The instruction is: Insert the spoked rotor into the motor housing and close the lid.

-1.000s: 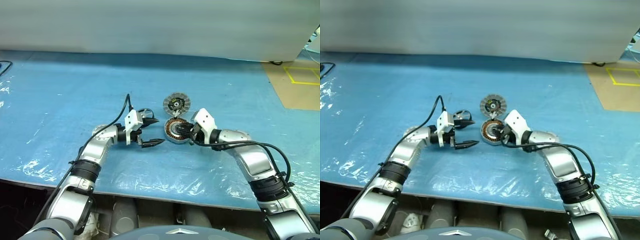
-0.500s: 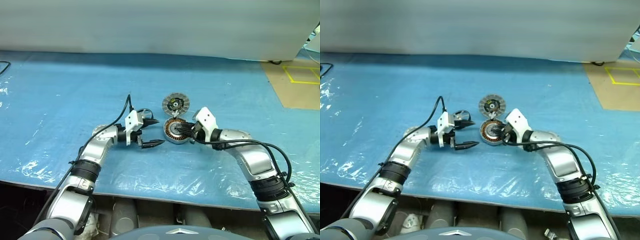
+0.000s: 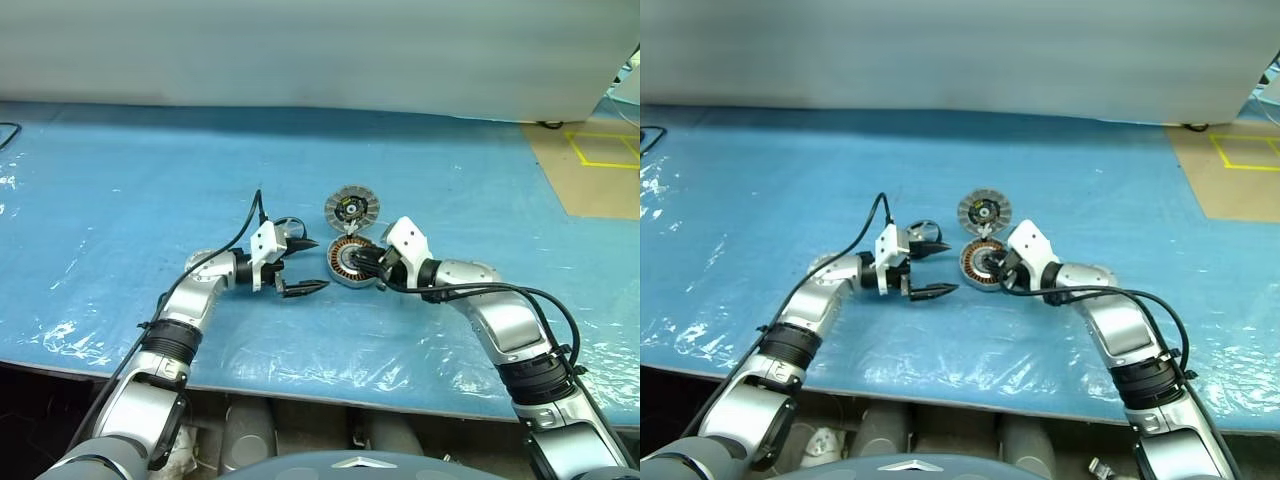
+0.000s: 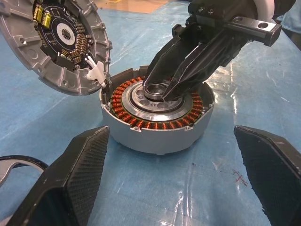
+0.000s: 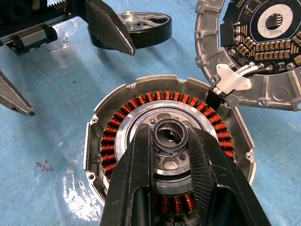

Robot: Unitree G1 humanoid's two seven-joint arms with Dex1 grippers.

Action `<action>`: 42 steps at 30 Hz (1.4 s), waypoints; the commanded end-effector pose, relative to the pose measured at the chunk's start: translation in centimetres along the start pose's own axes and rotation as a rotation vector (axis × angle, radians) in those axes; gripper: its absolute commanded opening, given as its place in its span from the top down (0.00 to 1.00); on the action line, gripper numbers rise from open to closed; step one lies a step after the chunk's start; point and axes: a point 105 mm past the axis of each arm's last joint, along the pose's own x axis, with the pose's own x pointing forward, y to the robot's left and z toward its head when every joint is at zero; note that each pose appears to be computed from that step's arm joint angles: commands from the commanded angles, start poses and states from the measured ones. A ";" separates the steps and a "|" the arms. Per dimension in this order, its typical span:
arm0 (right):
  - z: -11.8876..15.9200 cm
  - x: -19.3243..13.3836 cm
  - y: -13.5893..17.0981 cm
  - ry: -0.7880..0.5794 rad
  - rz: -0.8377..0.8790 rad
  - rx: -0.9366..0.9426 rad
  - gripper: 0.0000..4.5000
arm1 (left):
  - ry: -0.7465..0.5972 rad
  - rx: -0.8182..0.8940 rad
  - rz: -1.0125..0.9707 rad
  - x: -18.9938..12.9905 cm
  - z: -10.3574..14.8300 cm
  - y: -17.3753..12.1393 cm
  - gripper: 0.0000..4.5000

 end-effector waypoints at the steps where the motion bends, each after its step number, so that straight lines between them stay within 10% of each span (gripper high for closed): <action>1: 0.2 -0.2 0.7 -0.010 0.030 -0.005 0.86 | -0.017 0.025 -0.011 0.2 0.6 0.0 0.00; 13: 3.7 -0.4 0.1 -0.200 0.009 0.105 0.86 | -0.010 0.019 -0.012 0.2 0.4 -0.1 0.00; 42: 0.7 -0.3 0.4 -0.050 0.015 0.036 0.86 | 0.002 0.018 -0.016 0.4 0.1 -0.1 0.00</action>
